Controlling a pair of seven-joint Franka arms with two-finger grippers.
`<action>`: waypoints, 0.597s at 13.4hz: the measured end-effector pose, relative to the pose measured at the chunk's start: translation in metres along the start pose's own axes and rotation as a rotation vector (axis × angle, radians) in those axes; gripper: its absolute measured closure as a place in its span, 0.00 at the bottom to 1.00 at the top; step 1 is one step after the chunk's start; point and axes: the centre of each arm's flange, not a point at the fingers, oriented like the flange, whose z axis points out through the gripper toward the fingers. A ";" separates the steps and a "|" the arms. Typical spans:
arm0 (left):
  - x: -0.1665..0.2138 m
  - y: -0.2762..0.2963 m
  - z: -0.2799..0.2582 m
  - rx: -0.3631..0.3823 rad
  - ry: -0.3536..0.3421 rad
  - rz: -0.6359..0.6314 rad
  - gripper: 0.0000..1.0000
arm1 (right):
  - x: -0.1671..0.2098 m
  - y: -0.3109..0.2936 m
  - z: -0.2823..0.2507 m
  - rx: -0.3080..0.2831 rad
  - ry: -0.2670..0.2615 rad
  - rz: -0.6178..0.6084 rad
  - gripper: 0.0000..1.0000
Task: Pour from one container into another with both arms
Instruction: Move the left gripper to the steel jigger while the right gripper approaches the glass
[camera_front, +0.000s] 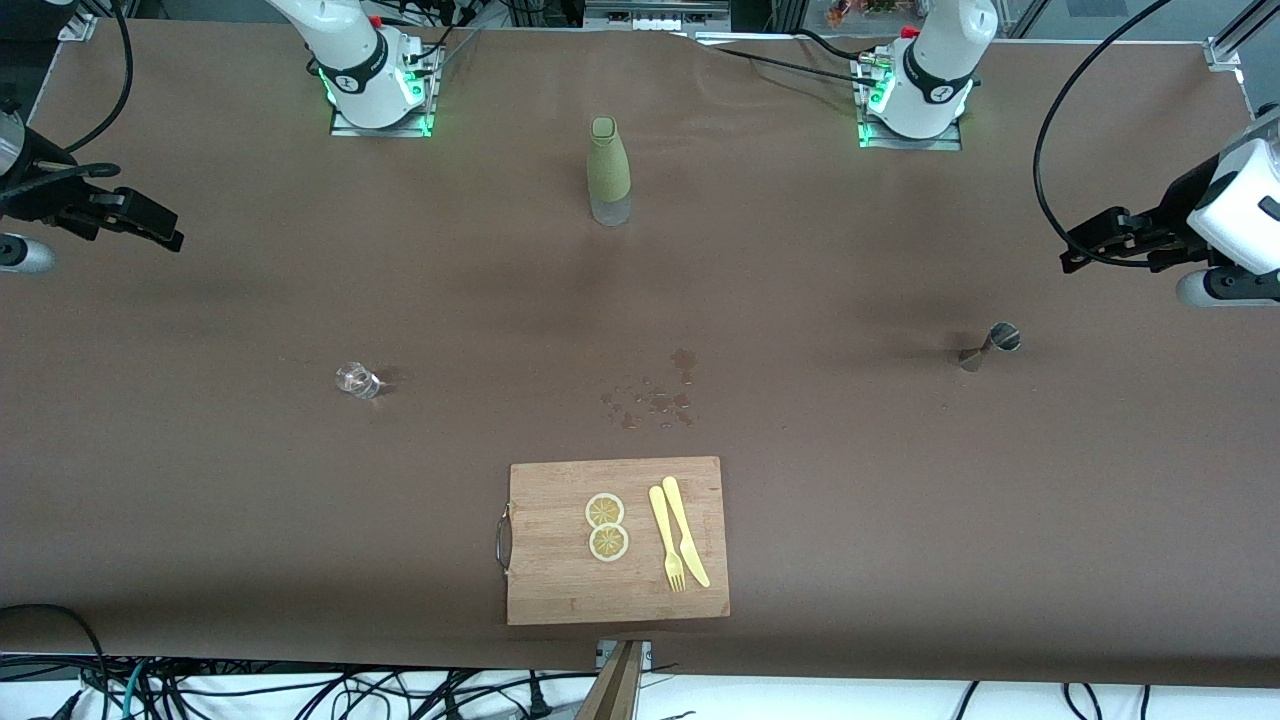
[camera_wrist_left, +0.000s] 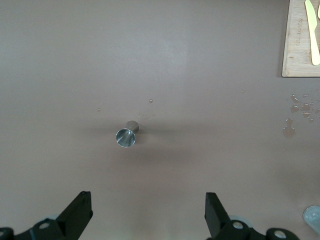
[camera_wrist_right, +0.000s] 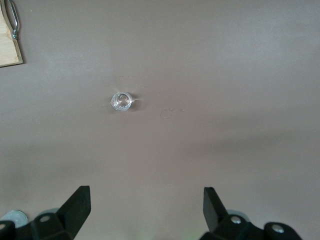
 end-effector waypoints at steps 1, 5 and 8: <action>0.000 0.000 0.000 0.000 0.000 0.000 0.00 | 0.000 0.000 0.000 -0.001 0.000 0.000 0.00; 0.000 0.003 0.000 0.000 0.000 0.005 0.00 | 0.000 0.000 0.001 -0.001 -0.002 0.000 0.00; 0.000 0.003 -0.001 0.000 0.002 0.005 0.00 | 0.002 0.001 0.005 -0.002 -0.013 0.003 0.00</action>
